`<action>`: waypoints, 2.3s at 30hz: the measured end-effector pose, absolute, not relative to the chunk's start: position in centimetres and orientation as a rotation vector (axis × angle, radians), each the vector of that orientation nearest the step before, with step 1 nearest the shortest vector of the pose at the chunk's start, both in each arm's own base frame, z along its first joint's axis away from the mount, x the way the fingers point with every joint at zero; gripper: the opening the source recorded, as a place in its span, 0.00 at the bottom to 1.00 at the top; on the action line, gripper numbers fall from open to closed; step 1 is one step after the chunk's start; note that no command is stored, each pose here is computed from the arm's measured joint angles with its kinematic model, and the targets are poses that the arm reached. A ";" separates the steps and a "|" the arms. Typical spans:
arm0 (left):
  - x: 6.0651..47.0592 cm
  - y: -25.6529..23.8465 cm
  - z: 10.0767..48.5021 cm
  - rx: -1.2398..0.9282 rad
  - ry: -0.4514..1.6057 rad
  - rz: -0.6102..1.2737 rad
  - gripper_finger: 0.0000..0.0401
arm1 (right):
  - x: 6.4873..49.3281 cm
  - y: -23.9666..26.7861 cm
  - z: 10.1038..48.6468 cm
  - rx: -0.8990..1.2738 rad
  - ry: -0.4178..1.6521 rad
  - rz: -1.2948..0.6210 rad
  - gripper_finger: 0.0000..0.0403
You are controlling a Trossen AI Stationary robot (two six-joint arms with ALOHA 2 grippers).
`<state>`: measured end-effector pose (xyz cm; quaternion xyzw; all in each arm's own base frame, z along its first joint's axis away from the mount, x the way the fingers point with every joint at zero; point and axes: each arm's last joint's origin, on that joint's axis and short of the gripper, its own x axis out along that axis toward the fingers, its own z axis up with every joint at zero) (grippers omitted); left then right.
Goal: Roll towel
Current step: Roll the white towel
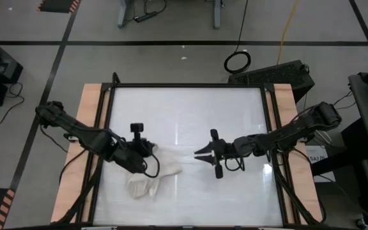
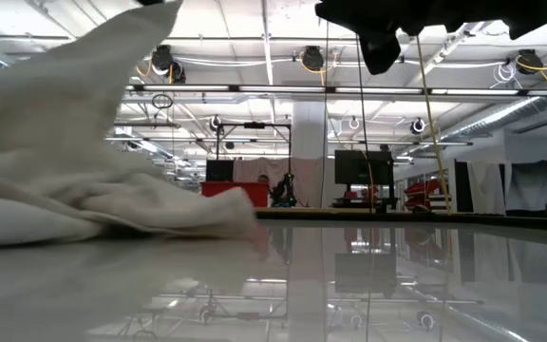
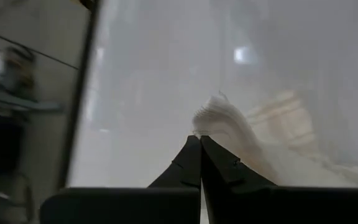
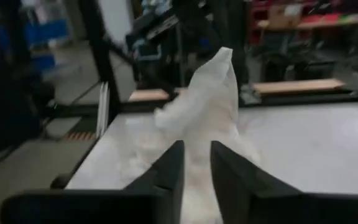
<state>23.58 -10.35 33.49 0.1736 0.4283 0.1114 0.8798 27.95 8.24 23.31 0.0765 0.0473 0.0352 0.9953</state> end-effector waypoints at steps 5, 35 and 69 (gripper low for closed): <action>24.6 -9.4 34.7 0.433 0.810 0.288 0.00 | 28.9 8.5 23.4 0.213 -0.028 0.045 0.38; 27.5 -7.6 36.5 0.499 0.623 0.231 0.00 | 40.3 11.4 18.8 -0.060 0.041 -0.337 0.44; 28.1 -8.2 36.5 0.294 0.579 0.092 0.00 | 32.9 6.9 27.2 -0.221 0.540 0.110 0.19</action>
